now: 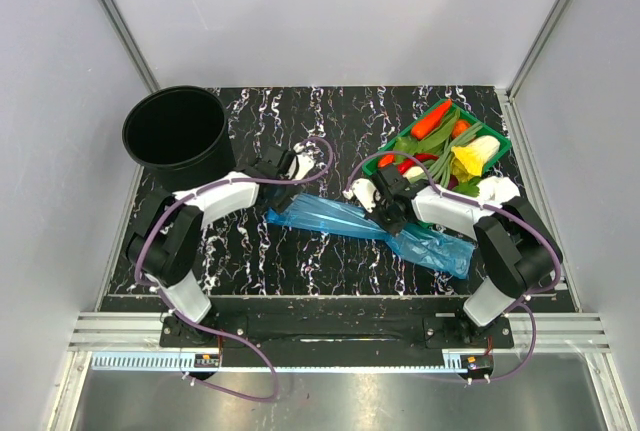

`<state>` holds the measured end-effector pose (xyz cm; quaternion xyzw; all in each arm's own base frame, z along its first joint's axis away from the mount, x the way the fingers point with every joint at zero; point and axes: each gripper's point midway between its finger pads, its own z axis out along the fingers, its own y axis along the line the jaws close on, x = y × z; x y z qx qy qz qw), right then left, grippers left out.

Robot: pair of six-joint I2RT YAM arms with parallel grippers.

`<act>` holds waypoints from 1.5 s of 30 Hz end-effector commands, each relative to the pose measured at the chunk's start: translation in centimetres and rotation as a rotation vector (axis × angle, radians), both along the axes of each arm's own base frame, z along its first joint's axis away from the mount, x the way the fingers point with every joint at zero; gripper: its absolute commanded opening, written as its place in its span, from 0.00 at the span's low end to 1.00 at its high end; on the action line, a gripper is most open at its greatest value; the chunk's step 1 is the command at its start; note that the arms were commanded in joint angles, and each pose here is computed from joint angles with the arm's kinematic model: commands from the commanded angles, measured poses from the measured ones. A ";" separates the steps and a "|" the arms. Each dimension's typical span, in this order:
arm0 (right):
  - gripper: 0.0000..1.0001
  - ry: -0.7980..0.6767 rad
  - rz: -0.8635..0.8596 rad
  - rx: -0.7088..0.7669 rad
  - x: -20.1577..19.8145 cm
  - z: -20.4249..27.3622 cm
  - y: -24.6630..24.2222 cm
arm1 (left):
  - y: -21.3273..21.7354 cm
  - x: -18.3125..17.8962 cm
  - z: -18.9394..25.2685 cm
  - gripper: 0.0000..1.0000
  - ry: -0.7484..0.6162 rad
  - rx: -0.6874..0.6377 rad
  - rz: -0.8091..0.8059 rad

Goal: Put the trash bags into the trash bin

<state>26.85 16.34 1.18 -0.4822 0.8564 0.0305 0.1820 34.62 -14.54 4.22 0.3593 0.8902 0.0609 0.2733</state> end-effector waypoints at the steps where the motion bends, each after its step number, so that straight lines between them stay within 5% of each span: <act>1: 0.00 0.163 -0.036 -0.209 -4.6 -2.9 -5.1 | 1.9 -0.4 0.5 0.66 -0.001 0.046 -0.009; 19: 0.00 0.149 -0.042 -0.230 -5.0 -1.6 -5.8 | 4.0 0.5 2.5 0.66 0.000 -0.045 0.051; 32: 0.05 0.126 -0.058 -0.003 -2.5 3.2 -0.5 | -3.2 -0.3 7.5 0.67 0.092 -0.416 -0.071; 38: 0.21 0.127 -0.041 0.112 -0.2 4.7 3.0 | -5.2 0.5 5.9 0.67 0.177 -0.484 -0.058; 45: 0.22 0.122 -0.029 0.135 1.1 4.4 4.3 | -5.4 1.1 1.4 0.68 0.272 -0.449 -0.035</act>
